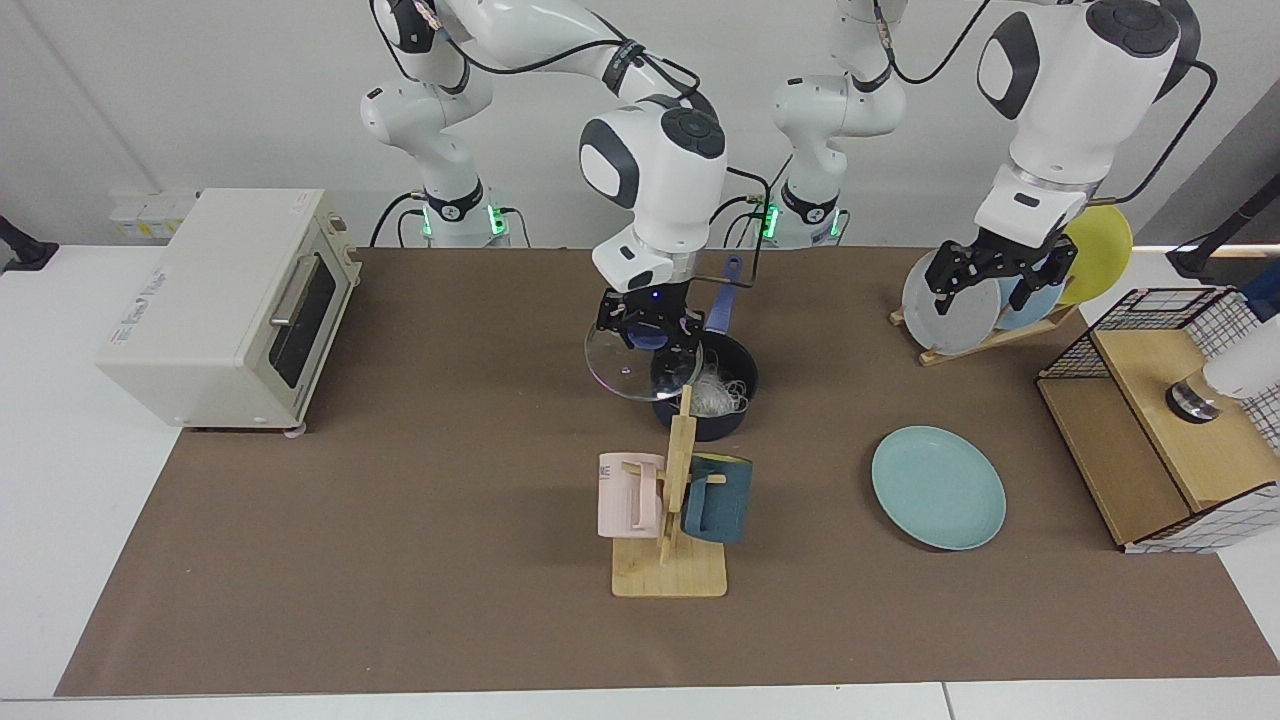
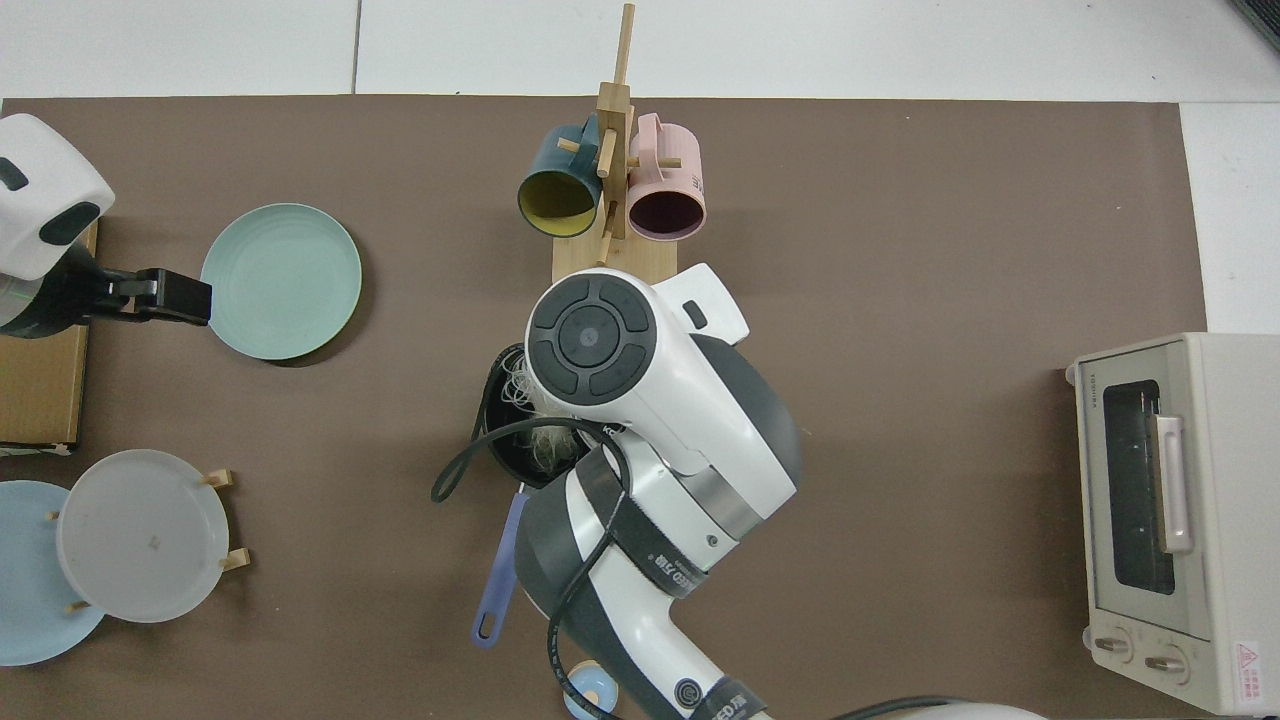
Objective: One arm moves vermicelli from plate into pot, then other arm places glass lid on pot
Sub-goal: 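Lower the glass lid onto the pot with the right gripper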
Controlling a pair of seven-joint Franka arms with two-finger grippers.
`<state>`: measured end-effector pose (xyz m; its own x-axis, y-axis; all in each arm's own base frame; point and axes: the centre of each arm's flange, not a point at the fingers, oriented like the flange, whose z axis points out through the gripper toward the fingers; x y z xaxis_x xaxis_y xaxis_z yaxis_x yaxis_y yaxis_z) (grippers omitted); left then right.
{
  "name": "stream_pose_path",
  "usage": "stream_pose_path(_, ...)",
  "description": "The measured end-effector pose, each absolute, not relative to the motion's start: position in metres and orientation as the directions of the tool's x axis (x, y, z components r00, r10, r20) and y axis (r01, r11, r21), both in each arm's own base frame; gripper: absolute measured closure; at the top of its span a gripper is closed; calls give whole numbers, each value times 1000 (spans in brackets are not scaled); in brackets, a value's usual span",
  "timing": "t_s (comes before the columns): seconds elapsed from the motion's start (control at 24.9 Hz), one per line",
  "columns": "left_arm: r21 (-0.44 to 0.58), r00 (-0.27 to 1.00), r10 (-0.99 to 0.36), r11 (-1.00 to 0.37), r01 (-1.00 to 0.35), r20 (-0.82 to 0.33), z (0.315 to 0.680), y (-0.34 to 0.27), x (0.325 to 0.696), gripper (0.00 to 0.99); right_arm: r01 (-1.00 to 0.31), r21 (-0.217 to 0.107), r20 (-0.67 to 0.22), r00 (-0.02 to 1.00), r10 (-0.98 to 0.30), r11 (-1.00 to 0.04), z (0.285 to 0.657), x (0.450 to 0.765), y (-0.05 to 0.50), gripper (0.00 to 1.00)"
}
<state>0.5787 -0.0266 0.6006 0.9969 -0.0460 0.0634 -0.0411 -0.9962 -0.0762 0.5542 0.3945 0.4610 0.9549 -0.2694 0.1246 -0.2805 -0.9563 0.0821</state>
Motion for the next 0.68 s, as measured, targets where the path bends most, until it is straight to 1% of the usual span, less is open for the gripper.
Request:
stream_pose_path(0.12, -75, 997, -42, -997, -37, 63, 601, -26, 579, 0, -292, 41, 150, 947, -283, -956, 463, 550, 408, 573)
stream_pose_path(0.24, -73, 997, -34, -997, -30, 63, 600, -21, 579, 0, -282, 24, 158, 948, -275, -959, 455, 540, 430, 573)
stream_pose_path(0.4, -67, 997, -35, -997, -31, 62, 600, -23, 579, 0, -257, 35, 150, 957, -249, -966, 433, 528, 458, 573)
stream_pose_path(0.52, -65, 997, -45, -997, -41, 61, 600, -28, 578, 0, -243, 44, 146, 961, -234, -969, 416, 527, 474, 573)
stream_pose_path(0.68, -66, 996, -68, -996, -64, 60, 600, -29, 578, 0, -239, 50, 143, 963, -230, -970, 404, 530, 480, 573)
